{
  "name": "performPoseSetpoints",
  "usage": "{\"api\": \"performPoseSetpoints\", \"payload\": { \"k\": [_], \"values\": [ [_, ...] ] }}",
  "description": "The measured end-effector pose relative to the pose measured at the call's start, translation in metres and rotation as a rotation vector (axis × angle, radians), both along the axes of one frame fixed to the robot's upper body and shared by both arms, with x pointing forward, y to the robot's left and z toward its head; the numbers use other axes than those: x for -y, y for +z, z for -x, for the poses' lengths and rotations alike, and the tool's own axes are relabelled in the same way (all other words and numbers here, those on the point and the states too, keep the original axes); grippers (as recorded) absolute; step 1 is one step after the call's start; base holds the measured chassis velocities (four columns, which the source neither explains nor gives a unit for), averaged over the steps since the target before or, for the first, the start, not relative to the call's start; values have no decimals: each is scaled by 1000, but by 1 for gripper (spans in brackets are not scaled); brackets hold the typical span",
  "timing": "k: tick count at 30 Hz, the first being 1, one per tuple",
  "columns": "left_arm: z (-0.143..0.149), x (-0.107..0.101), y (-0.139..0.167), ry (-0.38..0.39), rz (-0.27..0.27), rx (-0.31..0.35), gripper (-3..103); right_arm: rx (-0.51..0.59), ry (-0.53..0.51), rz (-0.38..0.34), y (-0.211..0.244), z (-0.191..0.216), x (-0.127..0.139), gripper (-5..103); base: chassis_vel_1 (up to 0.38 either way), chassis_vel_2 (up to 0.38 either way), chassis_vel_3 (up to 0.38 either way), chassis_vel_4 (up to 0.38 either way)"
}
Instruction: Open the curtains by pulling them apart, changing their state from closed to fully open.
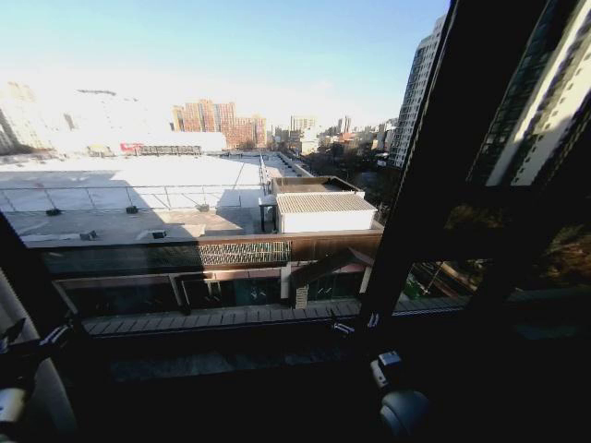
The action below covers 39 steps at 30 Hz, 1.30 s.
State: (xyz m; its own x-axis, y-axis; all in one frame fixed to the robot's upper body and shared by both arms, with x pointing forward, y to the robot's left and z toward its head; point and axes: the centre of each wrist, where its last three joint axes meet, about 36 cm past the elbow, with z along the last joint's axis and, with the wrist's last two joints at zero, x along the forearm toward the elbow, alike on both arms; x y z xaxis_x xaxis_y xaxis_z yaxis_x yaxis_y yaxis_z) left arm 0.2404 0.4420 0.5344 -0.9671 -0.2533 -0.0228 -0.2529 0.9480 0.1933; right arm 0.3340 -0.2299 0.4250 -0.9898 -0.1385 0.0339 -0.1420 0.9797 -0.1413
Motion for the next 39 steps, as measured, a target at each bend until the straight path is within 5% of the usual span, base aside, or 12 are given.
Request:
{"api": "performPoseSetpoints", "payload": {
  "k": [8,24,39],
  "values": [
    [-5,4,0,-90,24,9,100,-26,-36,-23,8,-3,2,100,0,0,0,0],
    [-8,2,-8,-99,54,-15,100,-34,-55,-32,16,-4,-1,100,-34,-60,30,53],
    [-6,10,-9,-118,67,-11,100,-30,-58,-25,16,-9,2,100,-238,-292,239,304]
  ]
}}
